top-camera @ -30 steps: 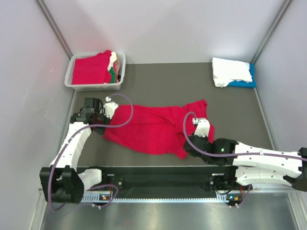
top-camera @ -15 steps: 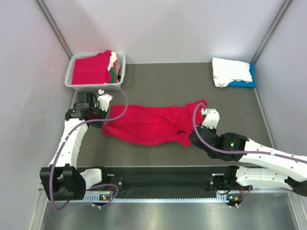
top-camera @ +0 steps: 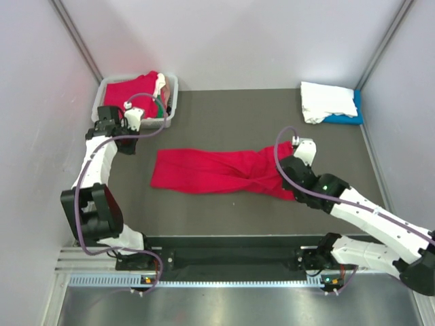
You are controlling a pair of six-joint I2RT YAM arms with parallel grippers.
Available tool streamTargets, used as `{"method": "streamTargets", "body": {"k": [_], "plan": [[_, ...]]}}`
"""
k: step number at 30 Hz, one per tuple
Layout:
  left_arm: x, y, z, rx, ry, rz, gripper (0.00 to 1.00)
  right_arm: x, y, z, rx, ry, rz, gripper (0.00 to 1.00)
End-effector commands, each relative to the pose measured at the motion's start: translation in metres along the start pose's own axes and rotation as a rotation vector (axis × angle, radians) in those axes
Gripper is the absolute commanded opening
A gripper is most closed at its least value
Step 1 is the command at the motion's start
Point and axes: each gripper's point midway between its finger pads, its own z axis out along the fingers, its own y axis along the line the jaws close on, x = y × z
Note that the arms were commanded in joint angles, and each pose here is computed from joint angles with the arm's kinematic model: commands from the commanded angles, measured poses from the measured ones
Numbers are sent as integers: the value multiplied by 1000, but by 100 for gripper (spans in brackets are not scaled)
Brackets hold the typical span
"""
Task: Fold and stack the t-shirts
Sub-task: Fold the tshirt
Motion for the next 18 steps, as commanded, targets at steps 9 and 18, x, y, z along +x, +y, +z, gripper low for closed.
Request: {"method": "streamTargets", "body": {"k": [9, 18], "plan": [[-21, -2, 6, 57, -84, 31, 0, -9, 20, 41, -53, 24, -24, 0], [25, -67, -8, 186, 11, 161, 38, 2, 21, 41, -79, 53, -2, 0]]}}
